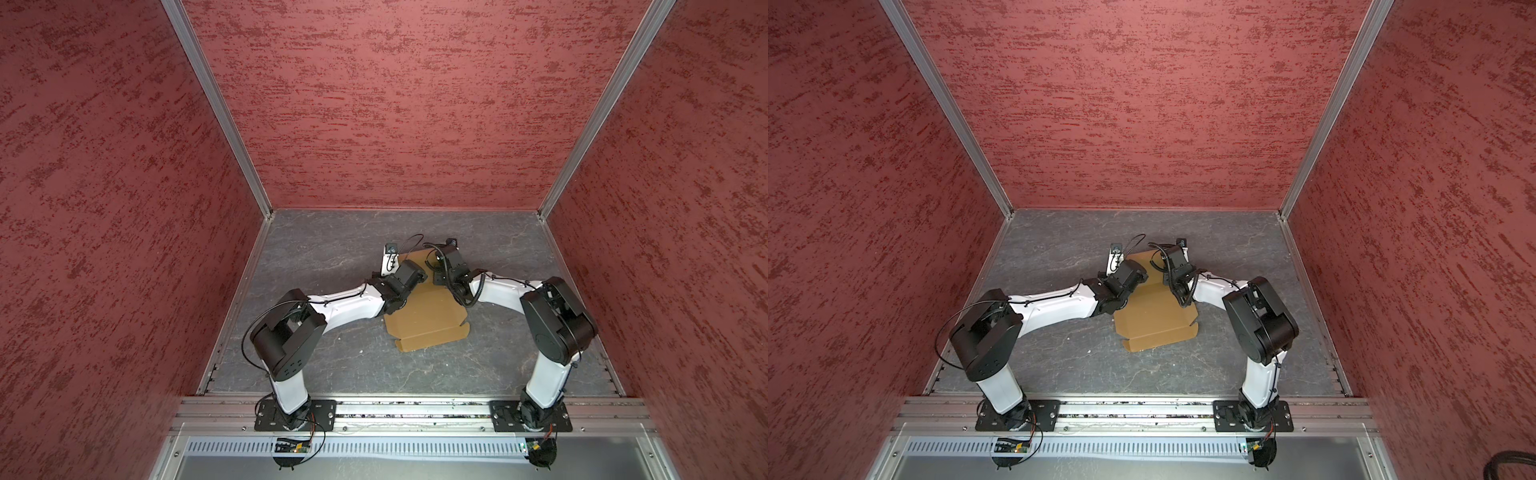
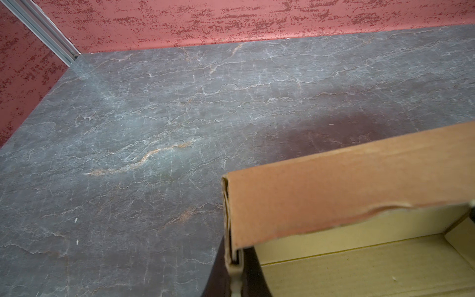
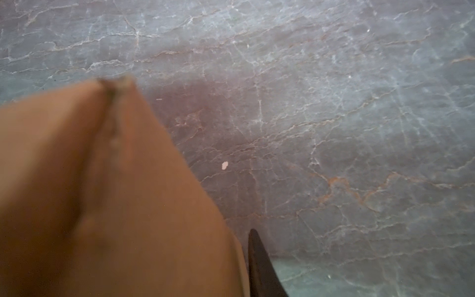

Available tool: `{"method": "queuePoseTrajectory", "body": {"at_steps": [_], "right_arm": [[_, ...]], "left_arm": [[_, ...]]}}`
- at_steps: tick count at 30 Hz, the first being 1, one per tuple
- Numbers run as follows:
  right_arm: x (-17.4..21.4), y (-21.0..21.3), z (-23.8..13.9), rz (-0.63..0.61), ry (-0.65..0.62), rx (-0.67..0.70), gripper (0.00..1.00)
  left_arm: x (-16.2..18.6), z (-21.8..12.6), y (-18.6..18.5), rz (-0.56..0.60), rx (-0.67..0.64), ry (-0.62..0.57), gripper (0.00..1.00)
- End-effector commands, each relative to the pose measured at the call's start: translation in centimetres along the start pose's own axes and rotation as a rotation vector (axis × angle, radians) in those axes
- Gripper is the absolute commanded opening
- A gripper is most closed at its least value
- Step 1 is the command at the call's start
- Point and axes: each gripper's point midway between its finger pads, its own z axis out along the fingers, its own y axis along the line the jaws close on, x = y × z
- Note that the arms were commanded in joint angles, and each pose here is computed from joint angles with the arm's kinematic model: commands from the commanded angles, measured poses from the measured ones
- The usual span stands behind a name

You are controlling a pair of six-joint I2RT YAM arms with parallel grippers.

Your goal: Fold the paper box

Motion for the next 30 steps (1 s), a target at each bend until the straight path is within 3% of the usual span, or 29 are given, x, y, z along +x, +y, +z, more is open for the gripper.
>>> {"method": "queuePoseTrajectory", "body": {"at_steps": [1, 5, 11, 18, 30], "right_arm": [[2.5, -2.8, 0.6, -0.026, 0.060, 0.104, 0.18], [2.9, -2.9, 0.6, -0.022, 0.065, 0.097, 0.07], [3.3, -2.8, 0.7, -0.022, 0.074, 0.086, 0.03], [2.5, -2.7, -0.3, -0.020, 0.065, 0.074, 0.28], [-0.5, -1.5, -4.4, -0.018, 0.022, -0.010, 0.38]], "left_arm": [[2.3, 0.0, 0.8, 0.077, -0.018, 0.080, 0.00], [2.4, 0.0, 0.9, 0.078, -0.018, 0.082, 0.00], [2.2, -0.1, 0.8, 0.078, -0.018, 0.078, 0.00], [2.3, -0.2, 0.9, 0.079, -0.018, 0.080, 0.00], [2.3, -0.3, 1.4, 0.081, -0.024, 0.094, 0.00]]}}
